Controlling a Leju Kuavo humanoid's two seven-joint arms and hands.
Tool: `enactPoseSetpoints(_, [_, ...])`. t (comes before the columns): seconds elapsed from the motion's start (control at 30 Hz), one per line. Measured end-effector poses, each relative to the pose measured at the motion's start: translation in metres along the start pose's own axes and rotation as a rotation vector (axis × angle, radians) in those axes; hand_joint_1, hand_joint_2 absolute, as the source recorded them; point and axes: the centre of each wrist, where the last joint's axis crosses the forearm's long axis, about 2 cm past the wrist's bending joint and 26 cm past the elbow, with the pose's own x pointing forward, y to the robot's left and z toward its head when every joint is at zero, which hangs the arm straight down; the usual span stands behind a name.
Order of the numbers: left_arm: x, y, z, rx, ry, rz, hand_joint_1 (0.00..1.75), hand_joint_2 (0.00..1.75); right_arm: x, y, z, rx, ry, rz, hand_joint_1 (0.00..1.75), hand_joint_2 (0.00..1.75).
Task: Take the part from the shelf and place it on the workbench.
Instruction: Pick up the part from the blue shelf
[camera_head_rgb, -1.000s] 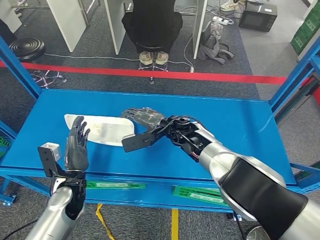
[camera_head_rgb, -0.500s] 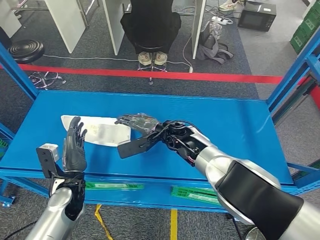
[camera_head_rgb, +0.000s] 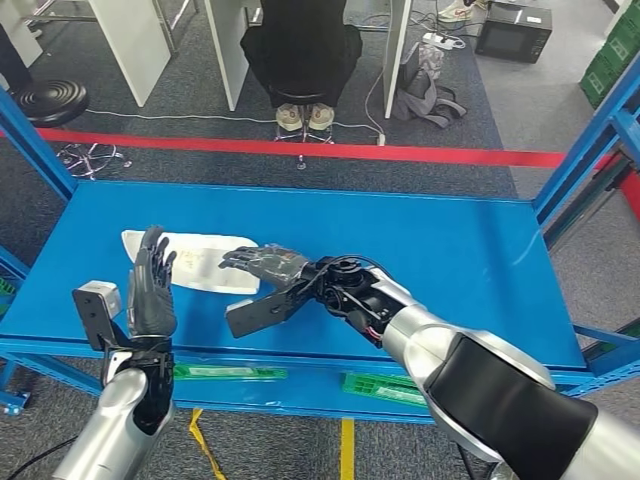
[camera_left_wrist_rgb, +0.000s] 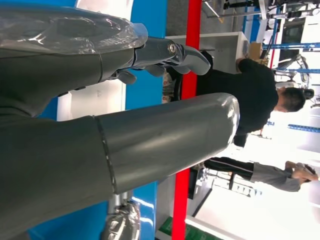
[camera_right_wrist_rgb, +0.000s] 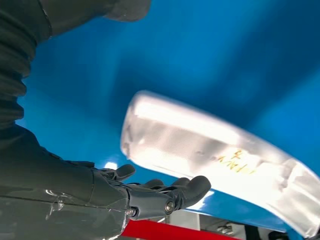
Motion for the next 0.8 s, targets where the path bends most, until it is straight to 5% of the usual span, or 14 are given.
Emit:
enactPoseSetpoints(0.7, [0.001,-0.006,-0.001,-0.009,-0.008,0.030,0.00,0.00,0.011,0.020,-0.006,0.037,0.000,-0.035,0.00,1.75])
enactPoseSetpoints(0.8, [0.001,-0.006,-0.001,-0.015,-0.008,0.032,0.00,0.00,0.011,0.022,-0.006,0.045,0.004,-0.038,1.31,1.75])
